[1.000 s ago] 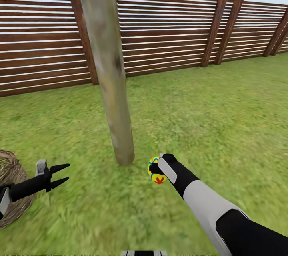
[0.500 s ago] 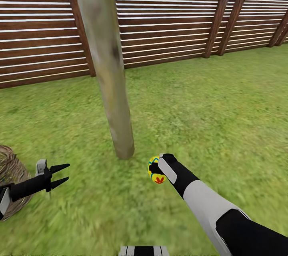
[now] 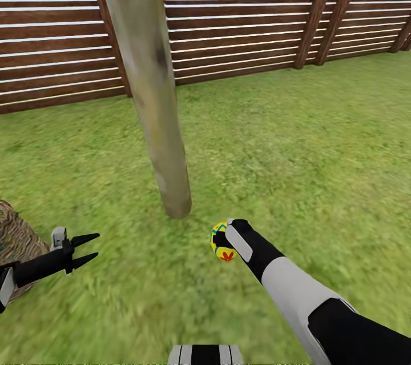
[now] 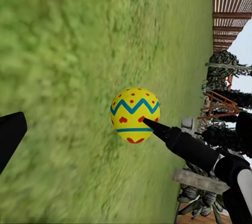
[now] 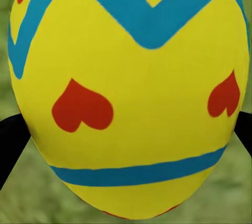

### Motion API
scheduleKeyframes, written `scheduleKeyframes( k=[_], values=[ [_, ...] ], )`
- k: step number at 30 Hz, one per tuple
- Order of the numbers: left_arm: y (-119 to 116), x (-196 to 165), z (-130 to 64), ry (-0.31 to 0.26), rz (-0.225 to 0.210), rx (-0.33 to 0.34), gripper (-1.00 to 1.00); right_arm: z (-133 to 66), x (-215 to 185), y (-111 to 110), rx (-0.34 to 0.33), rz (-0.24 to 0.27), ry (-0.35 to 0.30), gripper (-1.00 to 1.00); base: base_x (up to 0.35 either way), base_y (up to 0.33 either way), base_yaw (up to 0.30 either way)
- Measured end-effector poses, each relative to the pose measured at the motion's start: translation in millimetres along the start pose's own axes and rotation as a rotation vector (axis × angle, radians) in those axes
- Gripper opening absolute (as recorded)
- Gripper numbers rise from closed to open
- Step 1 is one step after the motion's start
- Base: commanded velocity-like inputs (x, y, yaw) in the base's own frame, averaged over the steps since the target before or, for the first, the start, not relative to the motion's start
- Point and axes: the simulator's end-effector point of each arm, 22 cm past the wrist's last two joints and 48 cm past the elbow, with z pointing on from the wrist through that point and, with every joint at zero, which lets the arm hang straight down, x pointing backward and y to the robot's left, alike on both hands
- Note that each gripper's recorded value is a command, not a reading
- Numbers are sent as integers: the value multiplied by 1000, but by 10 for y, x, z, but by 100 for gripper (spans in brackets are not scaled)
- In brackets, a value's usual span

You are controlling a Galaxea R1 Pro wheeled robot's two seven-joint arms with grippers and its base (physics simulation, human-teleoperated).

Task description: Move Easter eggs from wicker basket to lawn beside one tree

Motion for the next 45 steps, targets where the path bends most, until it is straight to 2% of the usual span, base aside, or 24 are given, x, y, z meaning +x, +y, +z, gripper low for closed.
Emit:
scheduleKeyframes(
  k=[3, 5, 7, 32, 45],
  values=[
    [40, 12, 23, 3, -9, 4, 100, 62, 42, -6, 1, 1, 10, -100, 0, 0, 0],
    [-38, 24, 35, 7, -14, 55, 100, 102, 70, -8, 0, 2, 17, -100, 0, 0, 0],
    [-33, 37, 46, 11, -18, 68, 100, 146, 104, -16, 2, 2, 26, -100, 0, 0, 0],
    [515, 153, 195, 42, -84, 5, 100, 643, 498, -50, 0, 14, 117, -100, 0, 0, 0],
    [554, 162, 202, 44, -92, 8, 100, 697, 552, -56, 0, 13, 129, -100, 84, 0, 0]
  ],
)
